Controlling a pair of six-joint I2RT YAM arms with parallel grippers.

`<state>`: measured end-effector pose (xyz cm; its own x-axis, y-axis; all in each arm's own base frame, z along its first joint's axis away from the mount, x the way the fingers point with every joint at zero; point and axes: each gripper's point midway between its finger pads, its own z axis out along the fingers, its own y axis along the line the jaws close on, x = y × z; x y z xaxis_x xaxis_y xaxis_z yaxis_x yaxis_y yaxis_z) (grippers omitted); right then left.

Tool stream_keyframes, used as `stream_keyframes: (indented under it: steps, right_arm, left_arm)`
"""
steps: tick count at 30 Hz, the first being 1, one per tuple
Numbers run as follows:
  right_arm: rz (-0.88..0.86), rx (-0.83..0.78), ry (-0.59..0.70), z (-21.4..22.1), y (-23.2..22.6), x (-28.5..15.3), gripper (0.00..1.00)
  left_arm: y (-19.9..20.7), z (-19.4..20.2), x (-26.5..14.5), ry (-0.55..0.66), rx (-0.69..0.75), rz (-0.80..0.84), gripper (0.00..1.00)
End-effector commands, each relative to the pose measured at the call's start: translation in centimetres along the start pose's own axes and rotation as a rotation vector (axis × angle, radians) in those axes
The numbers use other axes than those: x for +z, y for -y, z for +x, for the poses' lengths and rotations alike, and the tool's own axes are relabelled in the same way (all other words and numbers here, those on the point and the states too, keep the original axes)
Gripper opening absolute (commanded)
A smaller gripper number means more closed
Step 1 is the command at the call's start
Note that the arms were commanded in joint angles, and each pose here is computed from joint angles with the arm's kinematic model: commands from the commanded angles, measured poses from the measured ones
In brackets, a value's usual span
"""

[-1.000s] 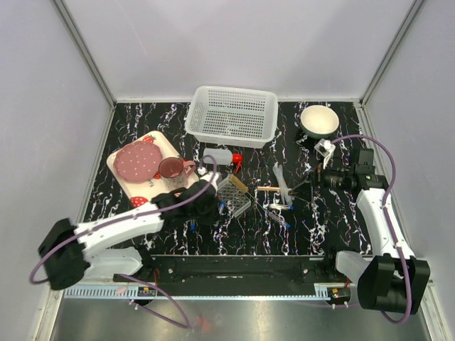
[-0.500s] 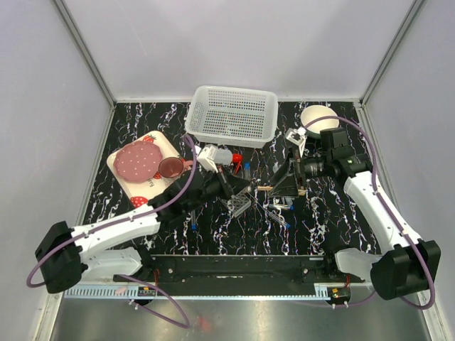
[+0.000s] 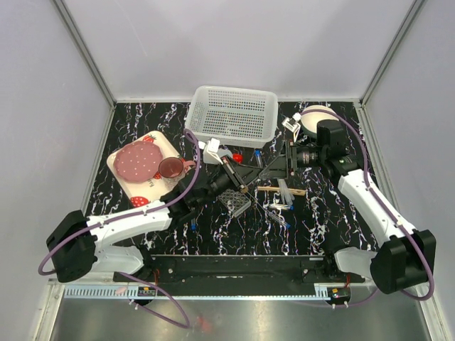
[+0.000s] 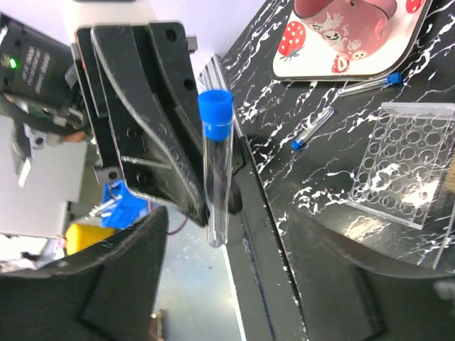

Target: Organize the chemistry lab equipment

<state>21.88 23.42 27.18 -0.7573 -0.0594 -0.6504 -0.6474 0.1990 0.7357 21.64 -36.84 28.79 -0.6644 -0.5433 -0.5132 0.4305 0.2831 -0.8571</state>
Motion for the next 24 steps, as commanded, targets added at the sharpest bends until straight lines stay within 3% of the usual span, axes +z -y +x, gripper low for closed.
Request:
stream_keyframes:
  steps: [1,4,7,24]
  right_arm:
    - [-0.024,0.042,0.032,-1.3,-0.1,0.6,0.67]
    - [-0.037,0.061,0.032,-1.2,-0.2,0.7,0.53]
    - [-0.049,0.075,0.027,-0.9,-0.2,0.7,0.48]
    - [-0.105,0.087,0.009,0.4,-1.2,0.4,0.54]
  left_arm:
    - [3.7,-2.5,0.8,0.098,-0.048,0.102,0.01]
    - [3.7,-2.4,0.9,0.104,-0.049,0.096,0.02]
    - [3.6,-2.6,0.8,0.115,-0.046,0.090,0.02]
    - [4.1,-3.8,0.3,0.158,-0.004,0.078,0.02]
